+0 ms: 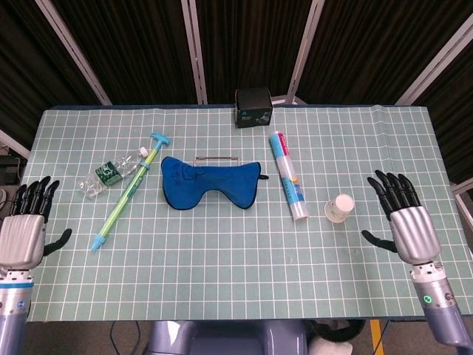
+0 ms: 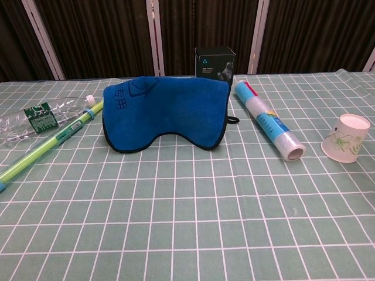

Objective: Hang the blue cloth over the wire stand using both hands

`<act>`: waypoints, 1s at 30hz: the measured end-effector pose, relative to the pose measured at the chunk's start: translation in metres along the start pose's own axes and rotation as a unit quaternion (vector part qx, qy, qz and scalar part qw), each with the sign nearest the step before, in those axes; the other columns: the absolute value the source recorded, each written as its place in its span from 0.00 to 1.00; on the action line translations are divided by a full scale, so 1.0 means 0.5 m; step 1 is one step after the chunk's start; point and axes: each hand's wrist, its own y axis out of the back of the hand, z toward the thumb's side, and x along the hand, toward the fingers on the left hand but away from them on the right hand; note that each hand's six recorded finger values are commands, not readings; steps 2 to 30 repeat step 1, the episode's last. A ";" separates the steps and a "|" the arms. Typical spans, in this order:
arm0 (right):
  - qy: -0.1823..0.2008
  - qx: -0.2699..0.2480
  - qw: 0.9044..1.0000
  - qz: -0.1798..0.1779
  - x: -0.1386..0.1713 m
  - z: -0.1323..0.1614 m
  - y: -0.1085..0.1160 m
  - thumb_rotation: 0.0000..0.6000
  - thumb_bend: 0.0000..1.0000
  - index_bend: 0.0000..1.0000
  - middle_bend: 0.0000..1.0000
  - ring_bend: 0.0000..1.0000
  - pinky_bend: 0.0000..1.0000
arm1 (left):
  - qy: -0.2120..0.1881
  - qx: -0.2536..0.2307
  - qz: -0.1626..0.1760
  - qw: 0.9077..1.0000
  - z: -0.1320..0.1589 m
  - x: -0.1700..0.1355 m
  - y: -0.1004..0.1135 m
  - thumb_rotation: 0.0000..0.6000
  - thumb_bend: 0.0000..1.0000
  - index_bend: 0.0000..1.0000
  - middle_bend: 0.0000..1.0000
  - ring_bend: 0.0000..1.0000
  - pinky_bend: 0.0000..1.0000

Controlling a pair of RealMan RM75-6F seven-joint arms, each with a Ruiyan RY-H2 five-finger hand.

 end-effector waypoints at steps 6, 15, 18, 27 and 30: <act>-0.005 0.003 1.000 -0.002 0.009 -0.003 0.001 1.00 0.00 0.02 0.00 0.00 0.00 | 0.002 0.002 -0.002 1.000 -0.001 -0.008 -0.003 1.00 0.26 0.00 0.00 0.00 0.00; -0.005 0.003 1.000 -0.002 0.009 -0.003 0.001 1.00 0.00 0.02 0.00 0.00 0.00 | 0.002 0.002 -0.002 1.000 -0.001 -0.008 -0.003 1.00 0.26 0.00 0.00 0.00 0.00; -0.005 0.003 1.000 -0.002 0.009 -0.003 0.001 1.00 0.00 0.02 0.00 0.00 0.00 | 0.002 0.002 -0.002 1.000 -0.001 -0.008 -0.003 1.00 0.26 0.00 0.00 0.00 0.00; -0.005 0.003 1.000 -0.002 0.009 -0.003 0.001 1.00 0.00 0.02 0.00 0.00 0.00 | 0.002 0.002 -0.002 1.000 -0.001 -0.008 -0.003 1.00 0.26 0.00 0.00 0.00 0.00; -0.005 0.003 1.000 -0.002 0.009 -0.003 0.001 1.00 0.00 0.02 0.00 0.00 0.00 | 0.002 0.002 -0.002 1.000 -0.001 -0.008 -0.003 1.00 0.26 0.00 0.00 0.00 0.00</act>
